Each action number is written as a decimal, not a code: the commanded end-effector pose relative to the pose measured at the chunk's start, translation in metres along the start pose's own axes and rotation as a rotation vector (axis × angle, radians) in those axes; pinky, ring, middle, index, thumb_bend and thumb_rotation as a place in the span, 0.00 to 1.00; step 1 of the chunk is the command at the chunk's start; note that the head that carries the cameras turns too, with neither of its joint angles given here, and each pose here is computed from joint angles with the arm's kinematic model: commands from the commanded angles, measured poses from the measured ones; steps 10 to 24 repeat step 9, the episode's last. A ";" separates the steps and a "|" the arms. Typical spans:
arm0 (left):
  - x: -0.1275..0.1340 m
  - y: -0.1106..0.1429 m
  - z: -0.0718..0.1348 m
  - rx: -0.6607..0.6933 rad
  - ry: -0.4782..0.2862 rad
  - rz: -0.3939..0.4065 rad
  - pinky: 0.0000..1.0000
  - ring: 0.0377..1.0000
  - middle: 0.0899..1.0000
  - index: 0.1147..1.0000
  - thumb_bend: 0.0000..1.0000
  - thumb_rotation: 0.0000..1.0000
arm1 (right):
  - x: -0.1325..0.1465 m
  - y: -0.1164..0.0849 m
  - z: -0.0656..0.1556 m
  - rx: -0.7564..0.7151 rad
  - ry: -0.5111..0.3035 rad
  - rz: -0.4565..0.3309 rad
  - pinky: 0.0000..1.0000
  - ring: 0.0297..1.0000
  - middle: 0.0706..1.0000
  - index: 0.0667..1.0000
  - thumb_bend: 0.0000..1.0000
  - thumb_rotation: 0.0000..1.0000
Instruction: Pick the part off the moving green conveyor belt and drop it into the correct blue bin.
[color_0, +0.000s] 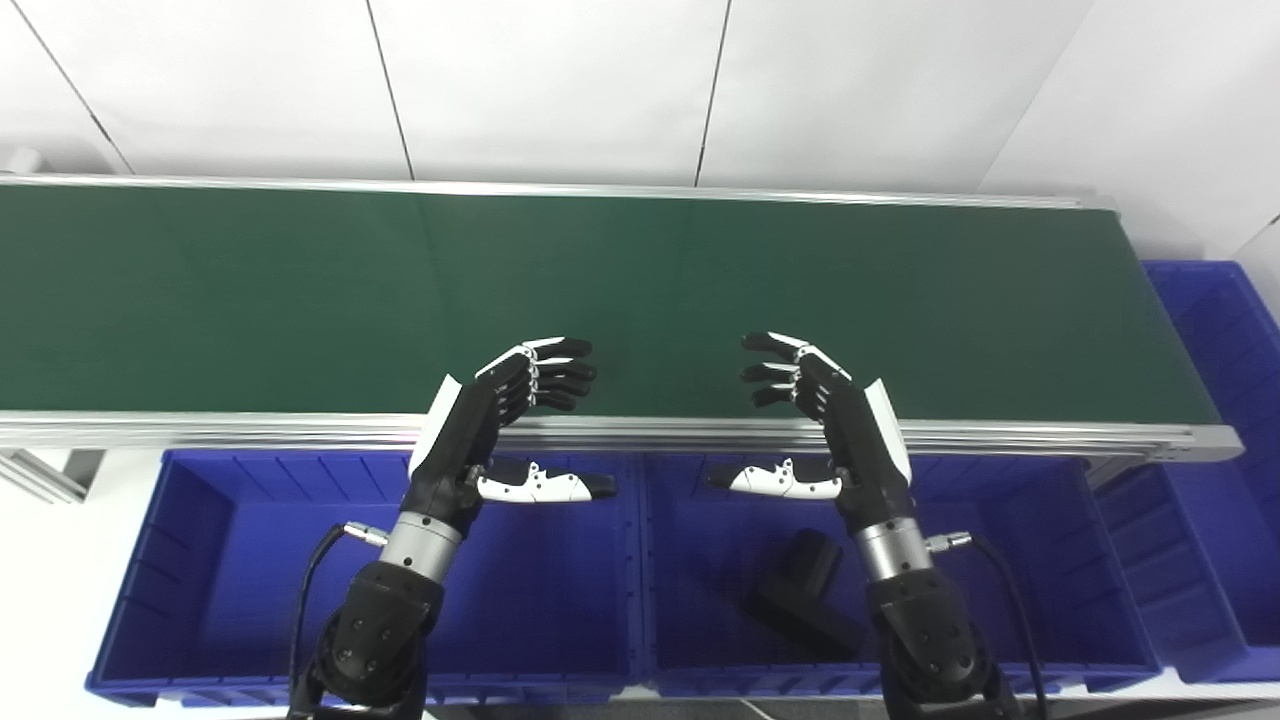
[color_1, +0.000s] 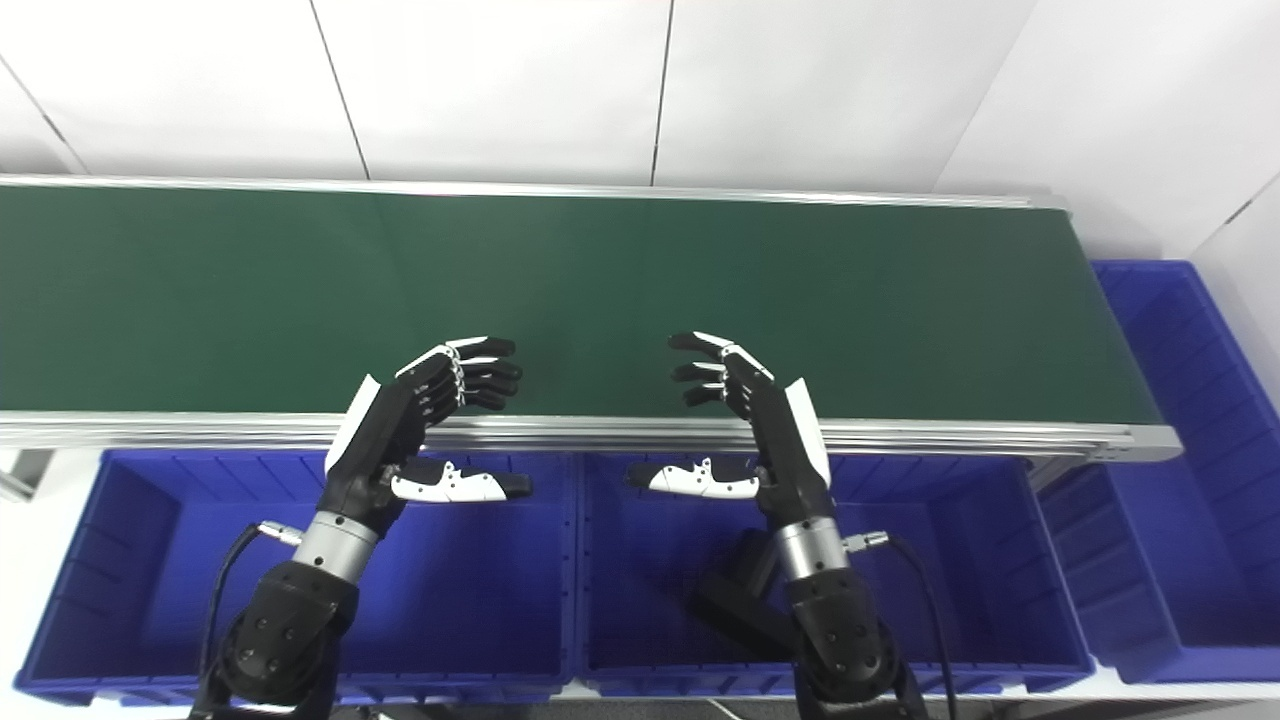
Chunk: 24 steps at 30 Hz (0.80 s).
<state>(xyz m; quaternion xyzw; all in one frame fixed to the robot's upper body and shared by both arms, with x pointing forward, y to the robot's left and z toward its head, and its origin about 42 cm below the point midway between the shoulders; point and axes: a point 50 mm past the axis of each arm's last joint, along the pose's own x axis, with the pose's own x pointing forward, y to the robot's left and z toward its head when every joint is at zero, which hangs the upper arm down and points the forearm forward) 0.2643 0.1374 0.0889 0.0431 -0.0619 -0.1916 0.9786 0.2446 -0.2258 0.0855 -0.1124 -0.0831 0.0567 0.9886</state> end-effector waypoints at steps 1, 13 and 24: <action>0.008 -0.001 0.015 0.002 -0.075 0.005 0.62 0.65 0.65 0.69 0.85 0.05 | 0.003 0.001 0.010 0.003 -0.045 0.001 0.60 0.69 0.80 0.73 0.85 0.11; 0.005 -0.001 0.012 0.001 -0.072 -0.001 0.63 0.65 0.65 0.70 0.85 0.05 | 0.003 0.007 0.008 -0.027 -0.044 0.009 0.57 0.67 0.79 0.73 0.85 0.15; 0.005 -0.001 0.012 0.001 -0.072 -0.001 0.63 0.65 0.65 0.70 0.85 0.05 | 0.003 0.007 0.008 -0.027 -0.044 0.009 0.57 0.67 0.79 0.73 0.85 0.15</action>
